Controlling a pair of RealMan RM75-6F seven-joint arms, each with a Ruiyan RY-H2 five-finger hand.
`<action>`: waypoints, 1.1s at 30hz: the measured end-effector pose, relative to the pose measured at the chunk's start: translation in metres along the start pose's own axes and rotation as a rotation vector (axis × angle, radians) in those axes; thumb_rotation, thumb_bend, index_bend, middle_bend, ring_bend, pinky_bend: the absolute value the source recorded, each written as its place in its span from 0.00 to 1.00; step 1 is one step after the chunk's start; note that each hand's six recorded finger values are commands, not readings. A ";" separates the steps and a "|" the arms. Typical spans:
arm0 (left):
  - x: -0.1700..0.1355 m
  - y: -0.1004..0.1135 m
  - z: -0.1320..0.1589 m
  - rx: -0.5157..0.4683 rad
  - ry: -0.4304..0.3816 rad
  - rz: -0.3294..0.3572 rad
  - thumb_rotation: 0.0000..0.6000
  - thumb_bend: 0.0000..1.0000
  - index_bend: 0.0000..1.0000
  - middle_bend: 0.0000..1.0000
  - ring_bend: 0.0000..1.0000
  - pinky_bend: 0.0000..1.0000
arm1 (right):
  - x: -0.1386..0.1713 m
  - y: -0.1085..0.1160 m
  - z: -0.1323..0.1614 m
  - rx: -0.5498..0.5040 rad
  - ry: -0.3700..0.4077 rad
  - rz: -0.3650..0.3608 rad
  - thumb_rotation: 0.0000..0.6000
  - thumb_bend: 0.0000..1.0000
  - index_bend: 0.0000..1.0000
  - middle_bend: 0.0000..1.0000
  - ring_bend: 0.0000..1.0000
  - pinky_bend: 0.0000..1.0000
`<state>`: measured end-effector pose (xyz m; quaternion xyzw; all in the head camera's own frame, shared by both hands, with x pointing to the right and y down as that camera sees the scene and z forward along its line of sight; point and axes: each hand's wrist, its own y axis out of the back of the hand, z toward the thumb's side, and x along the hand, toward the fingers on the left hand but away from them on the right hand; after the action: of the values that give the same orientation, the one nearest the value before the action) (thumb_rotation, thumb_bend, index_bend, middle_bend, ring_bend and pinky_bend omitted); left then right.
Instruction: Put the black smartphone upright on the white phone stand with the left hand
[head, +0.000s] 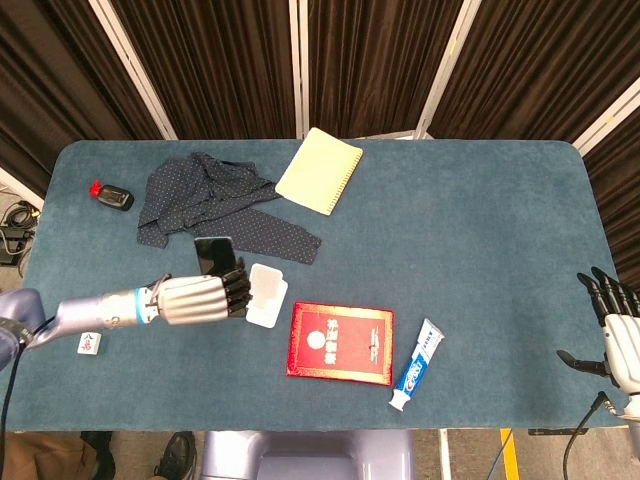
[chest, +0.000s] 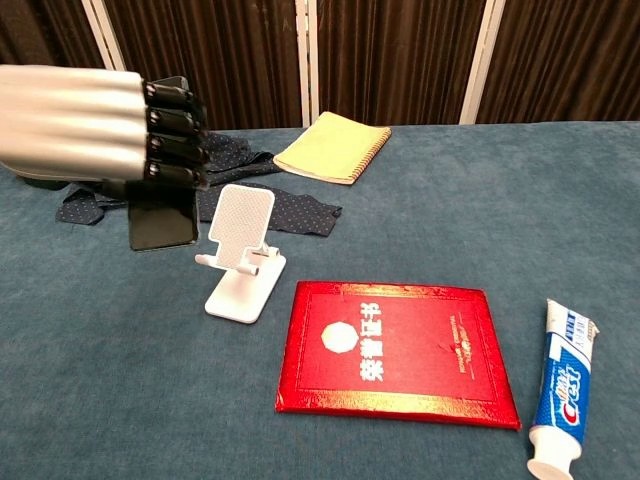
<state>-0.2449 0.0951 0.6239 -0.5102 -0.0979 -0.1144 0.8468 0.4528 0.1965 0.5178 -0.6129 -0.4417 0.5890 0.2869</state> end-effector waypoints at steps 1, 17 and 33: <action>0.004 -0.001 0.000 0.022 -0.011 -0.002 1.00 0.00 0.67 0.43 0.42 0.25 | 0.000 0.000 -0.001 -0.001 -0.003 0.001 1.00 0.00 0.00 0.00 0.00 0.00; 0.060 -0.005 -0.005 0.144 -0.110 0.013 1.00 0.00 0.63 0.40 0.39 0.19 | -0.004 -0.002 -0.013 -0.005 -0.039 0.013 1.00 0.00 0.00 0.00 0.00 0.00; 0.077 -0.012 -0.001 0.156 -0.146 0.008 1.00 0.00 0.63 0.39 0.38 0.17 | -0.005 -0.001 -0.018 -0.010 -0.059 0.014 1.00 0.00 0.00 0.00 0.00 0.00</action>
<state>-0.1754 0.0817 0.6557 -0.4503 -0.1656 -0.0656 0.8749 0.4710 0.1957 0.5231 -0.5998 -0.4488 0.6065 0.2663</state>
